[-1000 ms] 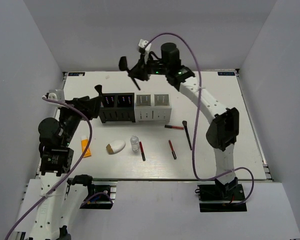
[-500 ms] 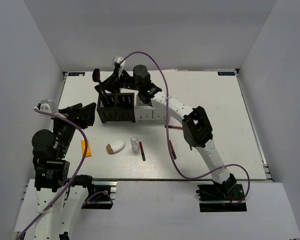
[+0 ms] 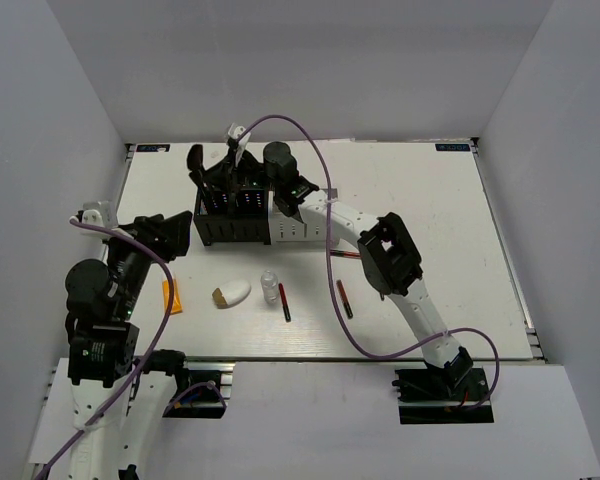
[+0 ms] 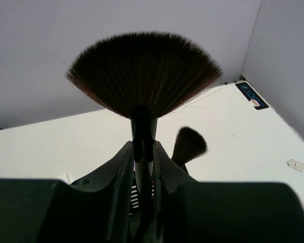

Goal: Organize the makeup

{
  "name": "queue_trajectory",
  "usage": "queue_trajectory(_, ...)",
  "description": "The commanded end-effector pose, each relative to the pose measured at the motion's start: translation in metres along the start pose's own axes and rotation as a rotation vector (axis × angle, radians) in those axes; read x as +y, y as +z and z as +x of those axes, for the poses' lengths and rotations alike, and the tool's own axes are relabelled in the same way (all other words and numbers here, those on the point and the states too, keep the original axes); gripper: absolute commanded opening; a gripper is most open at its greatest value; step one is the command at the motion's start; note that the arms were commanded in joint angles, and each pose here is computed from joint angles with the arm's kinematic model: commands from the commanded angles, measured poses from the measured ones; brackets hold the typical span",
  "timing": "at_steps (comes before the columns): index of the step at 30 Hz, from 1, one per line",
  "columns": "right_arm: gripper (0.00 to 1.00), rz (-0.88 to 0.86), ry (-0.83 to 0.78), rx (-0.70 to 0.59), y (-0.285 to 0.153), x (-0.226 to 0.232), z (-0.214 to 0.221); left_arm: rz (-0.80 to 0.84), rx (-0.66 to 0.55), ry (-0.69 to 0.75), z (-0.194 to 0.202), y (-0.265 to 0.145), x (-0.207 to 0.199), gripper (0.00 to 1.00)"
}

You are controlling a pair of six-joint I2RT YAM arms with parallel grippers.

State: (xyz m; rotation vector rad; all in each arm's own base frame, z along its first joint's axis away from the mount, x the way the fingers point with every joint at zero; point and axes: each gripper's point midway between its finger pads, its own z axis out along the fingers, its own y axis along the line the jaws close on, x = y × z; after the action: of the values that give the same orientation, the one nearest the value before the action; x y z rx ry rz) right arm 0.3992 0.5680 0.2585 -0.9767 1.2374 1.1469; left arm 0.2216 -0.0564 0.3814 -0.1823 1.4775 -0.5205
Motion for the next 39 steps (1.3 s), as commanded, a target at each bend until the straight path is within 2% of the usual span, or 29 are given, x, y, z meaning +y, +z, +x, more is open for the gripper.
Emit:
queue_trajectory(1, 0.20, 0.021, -0.061, -0.017, 0.000, -0.008, -0.002, 0.013, -0.001, -0.014, -0.009, -0.003, -0.008, 0.80)
queue_trajectory(4, 0.36, 0.018, -0.063, -0.013, -0.001, -0.008, -0.005, 0.025, 0.024, -0.023, -0.007, 0.000, -0.011, 0.80)
queue_trajectory(7, 0.45, 0.021, -0.071, -0.014, -0.004, -0.010, -0.011, 0.044, 0.040, -0.034, -0.005, 0.003, -0.015, 0.81)
queue_trajectory(12, 0.46, 0.027, -0.082, -0.025, -0.011, -0.008, -0.031, 0.049, 0.079, -0.075, -0.001, 0.012, -0.017, 0.80)
queue_trajectory(16, 0.40, 0.080, -0.112, -0.064, -0.034, -0.015, -0.079, 0.115, 0.178, -0.092, 0.010, 0.025, -0.029, 0.63)
queue_trajectory(17, 0.39, 0.100, -0.116, -0.062, -0.042, -0.021, -0.086, 0.135, 0.193, -0.099, 0.011, 0.029, -0.033, 0.53)
queue_trajectory(18, 0.38, 0.123, -0.124, -0.062, -0.051, -0.029, -0.093, 0.171, 0.226, -0.110, 0.017, 0.031, -0.038, 0.49)
queue_trajectory(21, 0.26, 0.223, -0.153, -0.065, -0.092, -0.036, -0.139, 0.245, 0.276, -0.156, 0.027, 0.048, -0.048, 0.33)
queue_trajectory(22, 0.22, 0.326, -0.150, -0.055, -0.113, -0.059, -0.144, 0.245, 0.318, -0.191, 0.037, 0.059, -0.046, 0.31)
queue_trajectory(23, 0.16, 0.384, -0.128, -0.018, -0.128, -0.067, -0.133, 0.260, 0.343, -0.210, 0.044, 0.064, -0.047, 0.24)
queue_trajectory(24, 0.06, 0.471, -0.164, 0.014, -0.158, -0.082, -0.146, 0.334, 0.365, -0.235, 0.047, 0.066, -0.060, 0.20)
queue_trajectory(25, 0.02, 0.502, -0.155, 0.060, -0.172, -0.086, -0.136, 0.334, 0.416, -0.265, 0.061, 0.077, -0.056, 0.16)
queue_trajectory(27, 0.00, 0.562, -0.140, 0.180, -0.211, -0.092, -0.127, 0.376, 0.462, -0.287, 0.072, 0.087, -0.063, 0.11)
queue_trajectory(29, 0.00, 0.625, -0.097, 0.283, -0.249, -0.096, -0.110, 0.401, 0.515, -0.295, 0.086, 0.099, -0.071, 0.11)
queue_trajectory(30, 0.00, 0.652, -0.041, 0.382, -0.274, -0.097, -0.088, 0.409, 0.527, -0.291, 0.090, 0.103, -0.074, 0.12)
queue_trajectory(31, 0.02, 0.682, 0.000, 0.440, -0.297, -0.099, -0.071, 0.399, 0.554, -0.293, 0.100, 0.111, -0.074, 0.14)
queue_trajectory(32, 0.09, 0.705, 0.021, 0.469, -0.317, -0.097, -0.069, 0.429, 0.568, -0.286, 0.102, 0.113, -0.087, 0.17)
queue_trajectory(33, 0.19, 0.701, 0.079, 0.544, -0.333, -0.087, -0.050, 0.436, 0.585, -0.280, 0.108, 0.116, -0.091, 0.22)
queue_trajectory(35, 0.31, 0.734, 0.151, 0.614, -0.369, -0.078, -0.027, 0.415, 0.640, -0.281, 0.131, 0.126, -0.093, 0.36)
queue_trajectory(36, 0.41, 0.714, 0.166, 0.641, -0.377, -0.070, -0.018, 0.441, 0.663, -0.266, 0.138, 0.126, -0.106, 0.53)
queue_trajectory(39, 0.52, 0.672, 0.267, 0.781, -0.409, -0.042, 0.025, 0.430, 0.736, -0.244, 0.167, 0.132, -0.118, 0.65)
